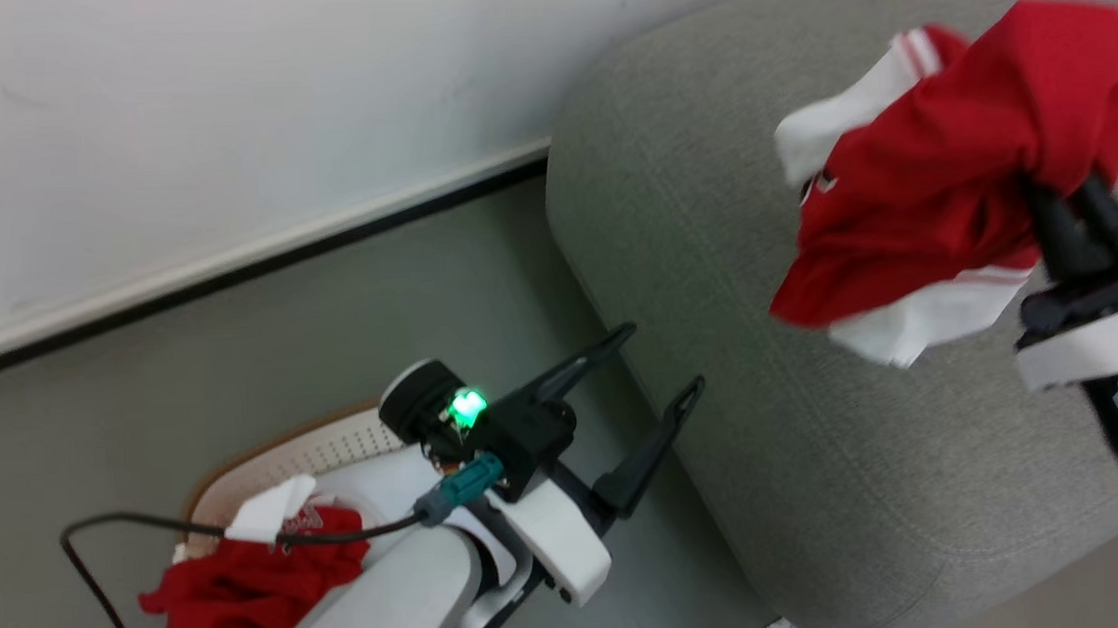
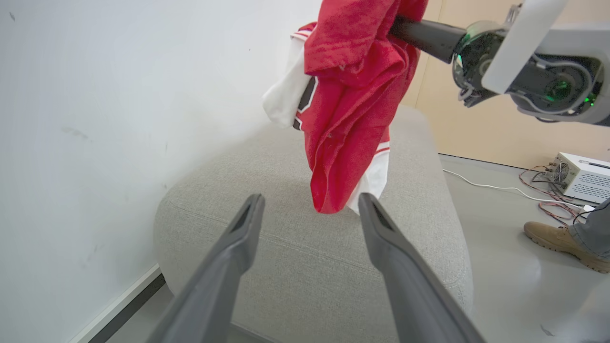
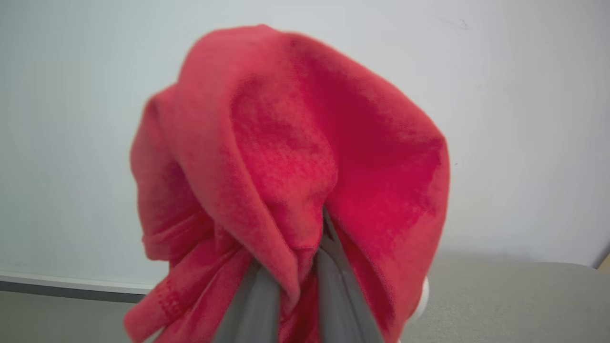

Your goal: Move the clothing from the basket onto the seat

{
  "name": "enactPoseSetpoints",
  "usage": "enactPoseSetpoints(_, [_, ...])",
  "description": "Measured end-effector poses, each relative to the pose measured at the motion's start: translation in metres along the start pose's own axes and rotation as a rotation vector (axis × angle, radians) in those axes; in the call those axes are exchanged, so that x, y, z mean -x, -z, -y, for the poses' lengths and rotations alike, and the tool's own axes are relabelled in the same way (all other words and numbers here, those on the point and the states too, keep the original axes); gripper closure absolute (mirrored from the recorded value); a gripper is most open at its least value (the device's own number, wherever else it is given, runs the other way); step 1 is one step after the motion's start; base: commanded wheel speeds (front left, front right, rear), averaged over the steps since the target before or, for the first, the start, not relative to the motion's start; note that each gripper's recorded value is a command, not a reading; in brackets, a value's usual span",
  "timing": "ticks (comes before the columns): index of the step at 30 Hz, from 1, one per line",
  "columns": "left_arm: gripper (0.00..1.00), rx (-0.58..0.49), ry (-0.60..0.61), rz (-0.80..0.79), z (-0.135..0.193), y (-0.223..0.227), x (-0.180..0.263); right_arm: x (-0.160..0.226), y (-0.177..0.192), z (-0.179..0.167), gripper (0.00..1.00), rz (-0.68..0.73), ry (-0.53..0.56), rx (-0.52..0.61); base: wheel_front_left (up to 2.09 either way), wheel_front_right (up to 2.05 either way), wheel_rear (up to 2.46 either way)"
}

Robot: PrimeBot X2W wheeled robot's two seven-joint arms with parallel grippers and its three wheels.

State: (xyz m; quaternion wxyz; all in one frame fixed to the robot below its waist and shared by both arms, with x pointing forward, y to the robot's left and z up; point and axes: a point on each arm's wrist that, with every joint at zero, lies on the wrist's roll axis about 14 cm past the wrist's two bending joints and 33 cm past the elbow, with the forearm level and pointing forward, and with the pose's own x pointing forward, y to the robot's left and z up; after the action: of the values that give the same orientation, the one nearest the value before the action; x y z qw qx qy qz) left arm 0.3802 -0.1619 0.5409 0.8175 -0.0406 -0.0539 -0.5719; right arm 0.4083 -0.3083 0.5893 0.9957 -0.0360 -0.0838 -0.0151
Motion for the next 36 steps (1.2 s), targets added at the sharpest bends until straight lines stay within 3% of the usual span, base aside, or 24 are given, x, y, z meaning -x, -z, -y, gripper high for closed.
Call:
enactPoseSetpoints(6, [0.0,0.023,-0.036,0.023,-0.056,0.026,-0.012,-0.091,-0.004,0.057,1.0,0.042,0.122,0.106,0.0,0.0,0.0])
enactPoseSetpoints(13, [0.0,0.093,-0.143,-0.023,-0.104,0.076,0.006,-0.164,0.016,0.098,1.0,0.021,0.231,0.16,0.0,0.0,0.0])
enactPoseSetpoints(18, [0.0,0.139,-0.23,-0.049,-0.126,0.101,0.027,-0.186,0.079,0.109,1.0,-0.103,0.285,0.155,0.0,0.0,0.0])
enactPoseSetpoints(24, [0.0,0.18,-0.355,-0.134,-0.148,0.136,0.067,-0.16,0.2,0.099,1.0,-0.393,0.328,0.1,0.0,0.0,0.0])
enactPoseSetpoints(25, [0.0,0.192,-0.379,-0.142,-0.152,0.14,0.073,-0.154,0.218,0.091,0.9,-0.439,0.315,0.098,0.0,0.0,0.0])
enactPoseSetpoints(27, [0.0,0.205,-0.415,-0.156,-0.156,0.144,0.084,-0.145,0.231,0.082,0.57,-0.469,0.318,0.067,0.0,0.0,0.0])
enactPoseSetpoints(28, [0.0,0.204,-0.429,-0.158,-0.159,0.143,0.087,-0.143,0.23,0.083,0.0,-0.473,0.324,0.067,0.0,0.0,0.0])
enactPoseSetpoints(36, [0.0,0.218,-0.493,-0.096,-0.164,0.114,0.094,-0.119,0.201,0.074,0.0,-0.437,0.284,0.093,0.0,0.0,0.0])
